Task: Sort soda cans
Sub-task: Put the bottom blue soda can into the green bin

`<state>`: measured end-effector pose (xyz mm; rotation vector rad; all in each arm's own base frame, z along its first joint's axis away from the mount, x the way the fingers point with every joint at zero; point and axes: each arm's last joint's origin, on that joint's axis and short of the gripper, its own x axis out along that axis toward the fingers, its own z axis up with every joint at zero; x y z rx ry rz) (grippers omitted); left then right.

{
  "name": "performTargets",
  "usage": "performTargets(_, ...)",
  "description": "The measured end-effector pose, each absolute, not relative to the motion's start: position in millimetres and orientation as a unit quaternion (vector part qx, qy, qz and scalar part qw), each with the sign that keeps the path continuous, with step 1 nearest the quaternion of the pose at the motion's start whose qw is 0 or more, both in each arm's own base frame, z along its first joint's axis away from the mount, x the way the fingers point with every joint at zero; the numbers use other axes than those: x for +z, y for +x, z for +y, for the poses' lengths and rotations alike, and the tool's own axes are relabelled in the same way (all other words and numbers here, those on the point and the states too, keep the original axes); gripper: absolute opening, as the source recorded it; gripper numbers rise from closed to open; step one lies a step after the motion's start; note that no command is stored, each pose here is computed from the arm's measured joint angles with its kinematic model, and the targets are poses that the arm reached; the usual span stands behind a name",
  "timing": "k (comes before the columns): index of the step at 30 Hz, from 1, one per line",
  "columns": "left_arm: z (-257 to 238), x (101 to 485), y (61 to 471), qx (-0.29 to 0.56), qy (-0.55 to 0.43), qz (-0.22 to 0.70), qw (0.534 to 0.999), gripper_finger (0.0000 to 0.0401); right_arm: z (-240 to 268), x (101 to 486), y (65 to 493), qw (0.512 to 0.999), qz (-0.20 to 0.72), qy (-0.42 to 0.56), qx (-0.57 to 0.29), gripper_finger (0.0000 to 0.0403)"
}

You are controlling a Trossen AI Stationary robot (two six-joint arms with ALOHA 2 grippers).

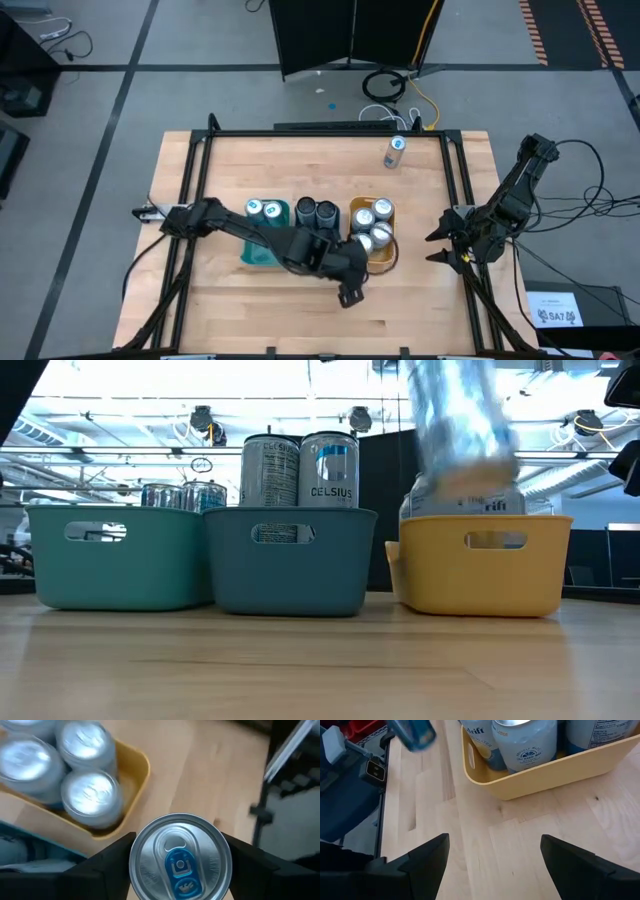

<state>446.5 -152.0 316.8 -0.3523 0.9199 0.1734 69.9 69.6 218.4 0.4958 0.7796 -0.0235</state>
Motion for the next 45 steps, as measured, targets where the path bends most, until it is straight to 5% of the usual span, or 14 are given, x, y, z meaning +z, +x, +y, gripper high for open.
performTargets(7,-127.1,357.7,422.3,0.139,-0.182,0.421,0.877,0.0261,69.5,218.1,69.8,0.895,0.377,0.238,-0.012,0.0306)
performTargets(16,-101.8,410.4,339.2,0.311,-0.19,0.416,0.833,0.0261,69.5,218.1,69.8,0.894,0.377,0.242,-0.014,0.0306)
performTargets(22,-106.8,435.8,308.5,0.323,-0.198,0.35,0.857,0.0261,69.5,218.2,69.9,0.894,0.377,0.242,-0.014,0.0306)
performTargets(45,-121.1,393.3,301.6,0.38,-0.21,0.366,0.823,0.0261,69.6,218.2,69.9,0.894,0.376,0.243,-0.014,0.0306)
